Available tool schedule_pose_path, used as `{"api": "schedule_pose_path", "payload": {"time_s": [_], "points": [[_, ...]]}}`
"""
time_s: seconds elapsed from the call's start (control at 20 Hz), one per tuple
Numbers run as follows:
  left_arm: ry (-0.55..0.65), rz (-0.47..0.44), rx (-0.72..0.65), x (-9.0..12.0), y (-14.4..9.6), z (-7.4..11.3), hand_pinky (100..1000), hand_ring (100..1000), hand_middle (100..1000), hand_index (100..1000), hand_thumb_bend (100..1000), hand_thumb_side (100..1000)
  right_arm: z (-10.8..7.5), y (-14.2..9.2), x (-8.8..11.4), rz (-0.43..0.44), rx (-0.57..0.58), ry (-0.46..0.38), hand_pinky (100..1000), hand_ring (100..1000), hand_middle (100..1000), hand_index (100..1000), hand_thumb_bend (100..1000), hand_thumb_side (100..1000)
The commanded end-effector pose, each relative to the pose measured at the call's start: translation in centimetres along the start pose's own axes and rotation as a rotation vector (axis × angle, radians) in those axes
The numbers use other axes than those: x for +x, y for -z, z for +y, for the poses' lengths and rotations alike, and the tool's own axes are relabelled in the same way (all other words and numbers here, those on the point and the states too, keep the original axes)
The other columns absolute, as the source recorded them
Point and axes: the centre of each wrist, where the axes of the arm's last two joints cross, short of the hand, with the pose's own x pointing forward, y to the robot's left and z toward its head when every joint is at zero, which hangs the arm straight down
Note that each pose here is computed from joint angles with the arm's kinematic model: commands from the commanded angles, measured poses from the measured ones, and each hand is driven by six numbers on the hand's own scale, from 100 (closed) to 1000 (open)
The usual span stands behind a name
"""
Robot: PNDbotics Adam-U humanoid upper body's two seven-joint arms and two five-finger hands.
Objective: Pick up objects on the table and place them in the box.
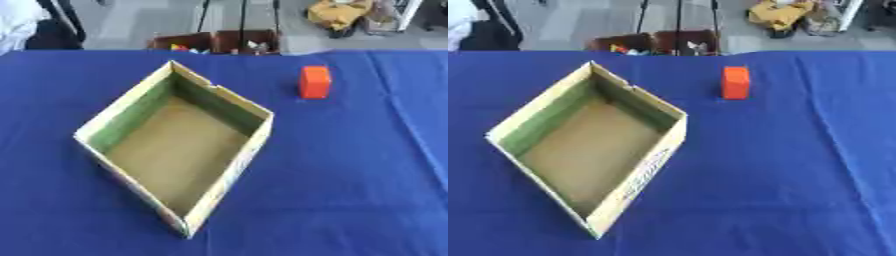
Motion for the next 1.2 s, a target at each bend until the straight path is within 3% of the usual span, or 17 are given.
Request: {"api": "schedule_pose_path", "payload": {"time_s": [0.05,0.7,0.95,1.2], "points": [[0.007,-0.028,-0.017,0.5,0.7,0.2,555,719,829,915,100,907,-0.1,0.7,0.2,-0.033,0.005,0.010,772,654,662,799,100,564],[0.012,-0.024,-0.010,0.5,0.6,0.3,555,719,829,915,100,908,-0.5,1.0,0.2,-0.042,0.033,0.002,775,675,677,807,100,588],[0.012,-0.015,-0.017,0.5,0.5,0.3,555,719,829,915,100,908,-2.4,4.3,0.1,-0.079,0.160,-0.056,791,732,706,823,100,655],[0.009,-0.005,-0.024,0.5,0.2,0.2,555,719,829,914,100,906,-2.5,9.2,0.1,-0.090,0.335,-0.169,797,753,714,835,100,716]]}}
